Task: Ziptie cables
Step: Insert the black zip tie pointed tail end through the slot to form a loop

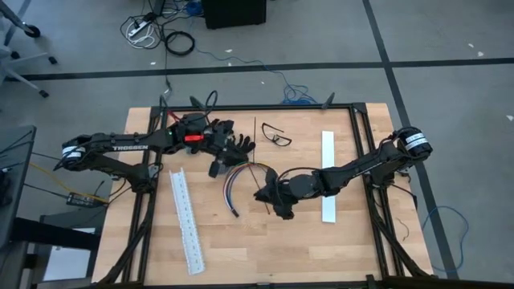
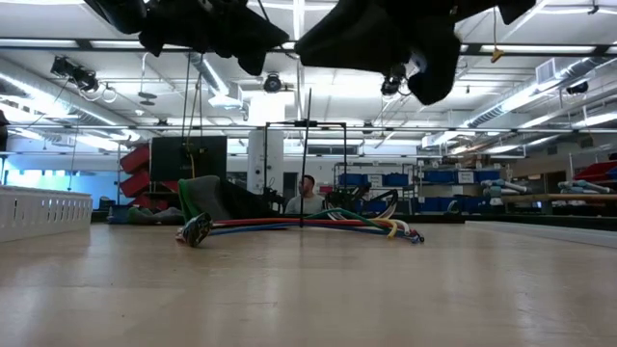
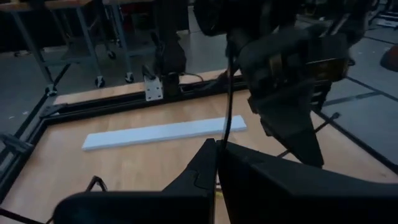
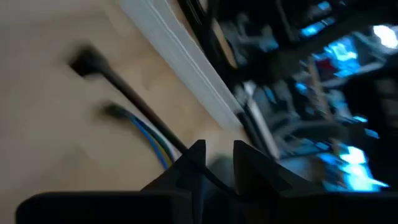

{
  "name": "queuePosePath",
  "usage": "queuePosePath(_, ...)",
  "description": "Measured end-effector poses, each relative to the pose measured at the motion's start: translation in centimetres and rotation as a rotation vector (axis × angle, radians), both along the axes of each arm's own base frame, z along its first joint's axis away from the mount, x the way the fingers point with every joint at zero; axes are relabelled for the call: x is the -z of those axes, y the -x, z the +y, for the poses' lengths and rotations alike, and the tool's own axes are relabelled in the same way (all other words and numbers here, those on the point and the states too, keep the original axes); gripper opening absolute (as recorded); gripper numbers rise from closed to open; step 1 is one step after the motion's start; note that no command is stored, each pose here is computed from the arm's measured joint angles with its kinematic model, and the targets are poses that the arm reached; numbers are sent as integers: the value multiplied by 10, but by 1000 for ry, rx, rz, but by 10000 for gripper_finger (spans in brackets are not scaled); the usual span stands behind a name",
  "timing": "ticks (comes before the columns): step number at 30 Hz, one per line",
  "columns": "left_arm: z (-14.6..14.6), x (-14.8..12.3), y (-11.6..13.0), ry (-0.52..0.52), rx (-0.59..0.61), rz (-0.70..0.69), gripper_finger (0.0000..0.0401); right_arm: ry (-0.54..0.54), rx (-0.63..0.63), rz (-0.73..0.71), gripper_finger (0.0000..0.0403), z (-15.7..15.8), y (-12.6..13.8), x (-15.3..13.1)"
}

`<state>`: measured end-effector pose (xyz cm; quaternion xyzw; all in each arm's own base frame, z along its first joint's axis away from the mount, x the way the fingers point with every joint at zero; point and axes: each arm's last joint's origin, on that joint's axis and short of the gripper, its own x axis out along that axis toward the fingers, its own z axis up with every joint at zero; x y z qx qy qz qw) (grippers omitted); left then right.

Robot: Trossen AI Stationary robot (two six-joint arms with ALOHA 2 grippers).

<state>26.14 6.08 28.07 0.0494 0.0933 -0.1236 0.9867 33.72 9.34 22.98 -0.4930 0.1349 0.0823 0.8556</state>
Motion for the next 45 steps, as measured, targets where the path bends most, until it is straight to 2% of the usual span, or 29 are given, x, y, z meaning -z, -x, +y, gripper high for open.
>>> queuePosePath(3,-2,-2,2,18,55,-10,0,-68,-74,-2,76,0,-1,-1)
queuePosePath(11,-8,0,1,46,99,17,0,-82,-159,-49,76,-2,-3,-6)
queuePosePath(28,-12,0,0,54,112,22,0,-93,-159,-57,73,-1,-4,-5)
queuePosePath(33,-12,0,0,55,111,22,0,-122,-146,-69,44,-3,-5,-7)
queuePosePath(36,-13,0,0,55,114,18,0,-179,-110,-98,11,-7,-7,-10)
queuePosePath(40,-18,-2,-1,50,129,3,0,-298,-71,-115,5,-14,-9,-12)
queuePosePath(42,-23,-2,-2,43,129,-4,0,-387,-41,-122,3,-19,-10,-14)
queuePosePath(45,-32,-2,-5,14,104,-1,0,-591,-3,-118,2,-29,-13,-15)
